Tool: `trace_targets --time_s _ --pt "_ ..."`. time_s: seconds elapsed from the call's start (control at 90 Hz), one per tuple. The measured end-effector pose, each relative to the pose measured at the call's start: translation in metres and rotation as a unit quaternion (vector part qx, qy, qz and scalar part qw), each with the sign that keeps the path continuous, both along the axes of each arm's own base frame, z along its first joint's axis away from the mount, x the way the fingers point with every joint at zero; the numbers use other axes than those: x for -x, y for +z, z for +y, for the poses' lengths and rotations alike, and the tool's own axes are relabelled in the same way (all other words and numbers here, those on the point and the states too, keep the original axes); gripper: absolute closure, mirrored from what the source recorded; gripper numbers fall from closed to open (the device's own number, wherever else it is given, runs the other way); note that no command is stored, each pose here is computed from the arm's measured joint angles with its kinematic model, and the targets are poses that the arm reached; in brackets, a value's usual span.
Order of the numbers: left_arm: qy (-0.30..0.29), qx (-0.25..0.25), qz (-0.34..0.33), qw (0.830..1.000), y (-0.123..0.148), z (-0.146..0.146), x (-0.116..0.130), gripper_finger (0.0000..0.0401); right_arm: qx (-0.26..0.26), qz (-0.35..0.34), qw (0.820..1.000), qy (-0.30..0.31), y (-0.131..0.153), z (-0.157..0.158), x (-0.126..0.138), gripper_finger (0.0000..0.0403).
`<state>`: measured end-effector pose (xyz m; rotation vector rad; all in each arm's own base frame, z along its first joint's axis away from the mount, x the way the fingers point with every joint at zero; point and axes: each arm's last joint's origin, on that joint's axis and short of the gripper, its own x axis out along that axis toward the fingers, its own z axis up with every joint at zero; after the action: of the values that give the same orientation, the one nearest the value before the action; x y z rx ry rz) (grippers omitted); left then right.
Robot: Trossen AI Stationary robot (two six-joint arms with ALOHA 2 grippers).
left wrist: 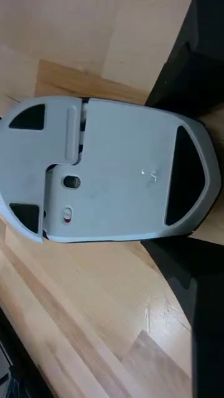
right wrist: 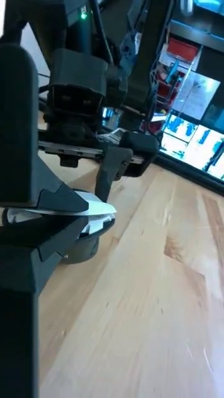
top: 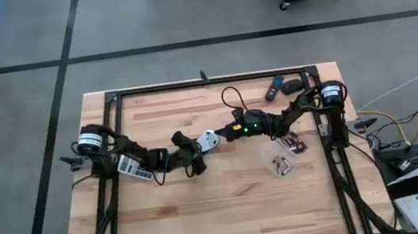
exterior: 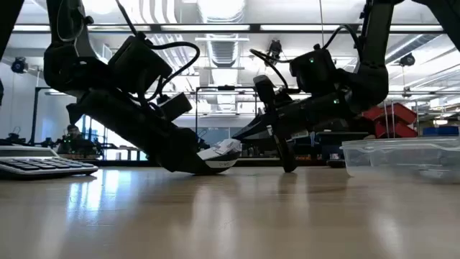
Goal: Insert battery
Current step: Close the black/white mouse battery compartment
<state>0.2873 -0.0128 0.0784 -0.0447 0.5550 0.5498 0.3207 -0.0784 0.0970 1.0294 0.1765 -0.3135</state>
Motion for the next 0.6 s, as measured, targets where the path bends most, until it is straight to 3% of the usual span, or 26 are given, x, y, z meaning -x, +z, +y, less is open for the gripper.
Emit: trace_targets --time_s 0.6 --pt "0.031 0.043 -0.026 0.998 -0.0009 0.0001 0.0006 0.0130 0.020 0.006 1.000 0.000 -0.0006 -0.0013 0.0007 0.0403"
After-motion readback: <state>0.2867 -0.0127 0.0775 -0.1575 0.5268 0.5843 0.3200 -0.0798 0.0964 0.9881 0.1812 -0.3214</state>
